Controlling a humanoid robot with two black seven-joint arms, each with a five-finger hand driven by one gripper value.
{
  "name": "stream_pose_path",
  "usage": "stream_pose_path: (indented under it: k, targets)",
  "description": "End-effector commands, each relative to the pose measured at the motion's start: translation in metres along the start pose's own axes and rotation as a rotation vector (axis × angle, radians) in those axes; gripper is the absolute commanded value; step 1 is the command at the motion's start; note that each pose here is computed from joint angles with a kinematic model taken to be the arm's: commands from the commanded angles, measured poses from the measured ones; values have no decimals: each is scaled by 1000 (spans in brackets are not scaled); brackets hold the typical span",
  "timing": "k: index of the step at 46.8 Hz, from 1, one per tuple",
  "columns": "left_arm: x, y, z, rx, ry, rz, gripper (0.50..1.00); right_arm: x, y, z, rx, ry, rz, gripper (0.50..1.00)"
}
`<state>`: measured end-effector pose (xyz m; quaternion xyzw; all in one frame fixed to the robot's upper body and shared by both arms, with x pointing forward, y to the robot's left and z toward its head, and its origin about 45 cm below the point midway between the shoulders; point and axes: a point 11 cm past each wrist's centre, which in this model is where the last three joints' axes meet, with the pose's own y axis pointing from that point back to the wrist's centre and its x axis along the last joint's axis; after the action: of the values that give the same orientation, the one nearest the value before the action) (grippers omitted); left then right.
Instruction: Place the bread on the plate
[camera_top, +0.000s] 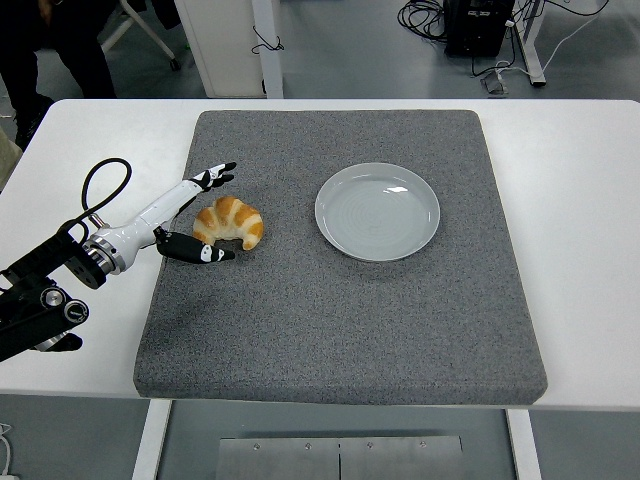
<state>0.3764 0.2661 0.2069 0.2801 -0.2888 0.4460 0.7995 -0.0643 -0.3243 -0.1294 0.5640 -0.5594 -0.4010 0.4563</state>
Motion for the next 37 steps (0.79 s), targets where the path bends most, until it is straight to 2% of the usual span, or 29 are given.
stream_pose_path:
  k: [1,21,37]
  targets:
    - [3,1,-2,10,-14,10,974,0,0,0,0,1,-1,1000]
    - [18,0,-21,49,-167,42,974,0,0,0,0,0,0,1000]
    - [13,-14,-8,20,-142,45,975,0,0,0,0,1,-1,1000]
